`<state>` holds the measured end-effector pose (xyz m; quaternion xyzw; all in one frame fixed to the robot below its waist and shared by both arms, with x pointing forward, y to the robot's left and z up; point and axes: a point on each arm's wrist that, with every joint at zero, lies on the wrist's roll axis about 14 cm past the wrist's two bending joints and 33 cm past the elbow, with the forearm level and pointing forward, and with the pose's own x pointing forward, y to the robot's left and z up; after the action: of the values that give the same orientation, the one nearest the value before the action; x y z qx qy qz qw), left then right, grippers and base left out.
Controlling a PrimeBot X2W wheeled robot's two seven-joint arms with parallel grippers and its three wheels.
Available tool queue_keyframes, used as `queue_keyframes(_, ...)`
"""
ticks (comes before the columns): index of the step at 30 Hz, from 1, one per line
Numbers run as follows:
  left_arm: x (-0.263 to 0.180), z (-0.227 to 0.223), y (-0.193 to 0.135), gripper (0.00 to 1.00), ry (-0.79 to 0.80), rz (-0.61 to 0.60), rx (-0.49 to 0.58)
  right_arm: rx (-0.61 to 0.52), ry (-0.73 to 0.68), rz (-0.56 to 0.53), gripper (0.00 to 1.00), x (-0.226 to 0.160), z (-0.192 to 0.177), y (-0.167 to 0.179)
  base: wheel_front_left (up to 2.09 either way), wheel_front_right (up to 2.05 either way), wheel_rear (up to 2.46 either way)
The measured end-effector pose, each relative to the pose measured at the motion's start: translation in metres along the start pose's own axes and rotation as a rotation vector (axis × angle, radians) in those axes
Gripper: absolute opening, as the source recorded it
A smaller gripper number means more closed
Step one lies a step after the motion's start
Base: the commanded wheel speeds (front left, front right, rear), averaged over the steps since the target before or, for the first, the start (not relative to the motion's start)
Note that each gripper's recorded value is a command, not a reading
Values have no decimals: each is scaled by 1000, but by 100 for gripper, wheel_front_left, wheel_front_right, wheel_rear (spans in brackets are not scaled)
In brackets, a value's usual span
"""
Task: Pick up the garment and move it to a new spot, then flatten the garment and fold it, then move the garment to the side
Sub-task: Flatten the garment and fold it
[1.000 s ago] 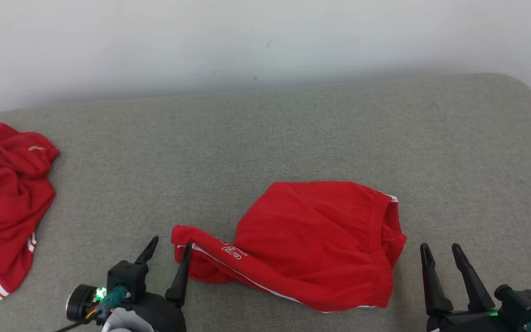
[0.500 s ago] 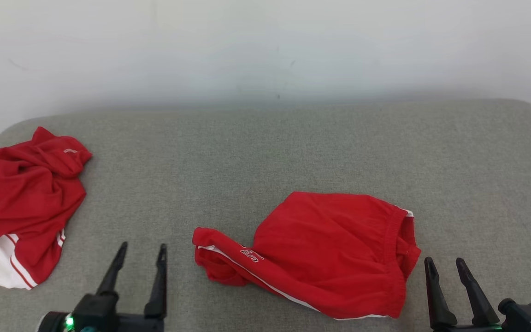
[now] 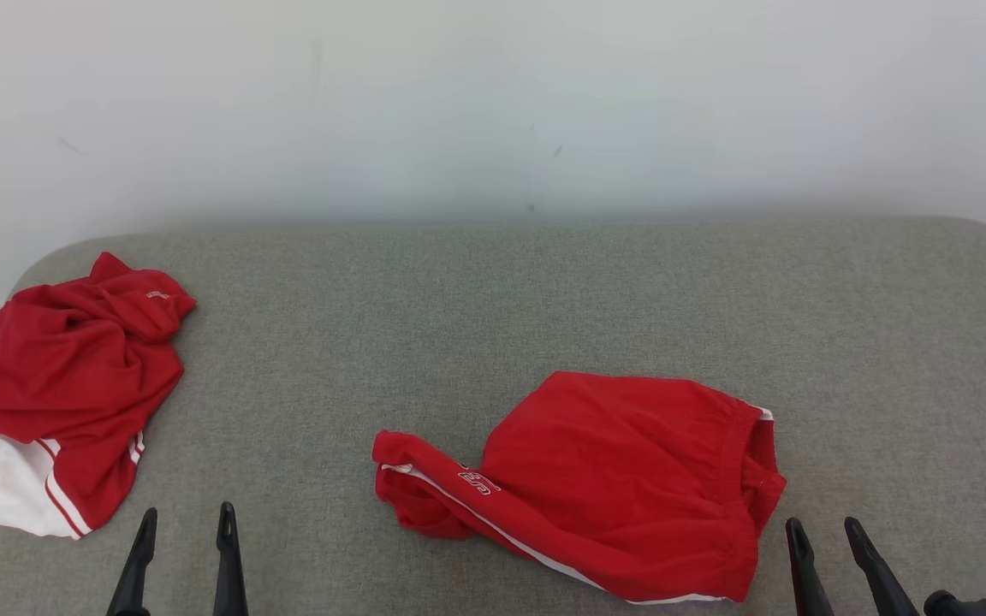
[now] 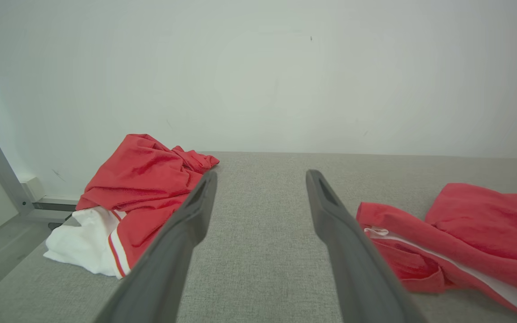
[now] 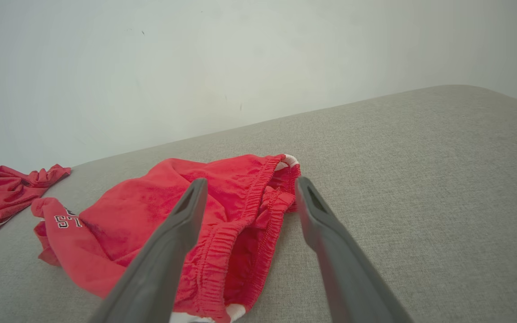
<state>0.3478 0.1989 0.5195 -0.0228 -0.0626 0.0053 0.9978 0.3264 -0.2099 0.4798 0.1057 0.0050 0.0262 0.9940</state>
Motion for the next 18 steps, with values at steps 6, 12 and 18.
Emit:
queue_keyframes(6, -6, -1, 3, 100, 4, 11, 0, -3, 6, 4, 100, -6, -1, 1, 0, 0, 0)
queue_keyframes(12, -8, -6, -1, 100, 20, -4, -3, -8, 13, 15, 100, -9, -3, 2, 0, 0, 0)
queue_keyframes(18, -7, -20, -15, 100, 63, -49, -34, -29, 55, 45, 100, -13, -13, 6, 0, 0, 0)
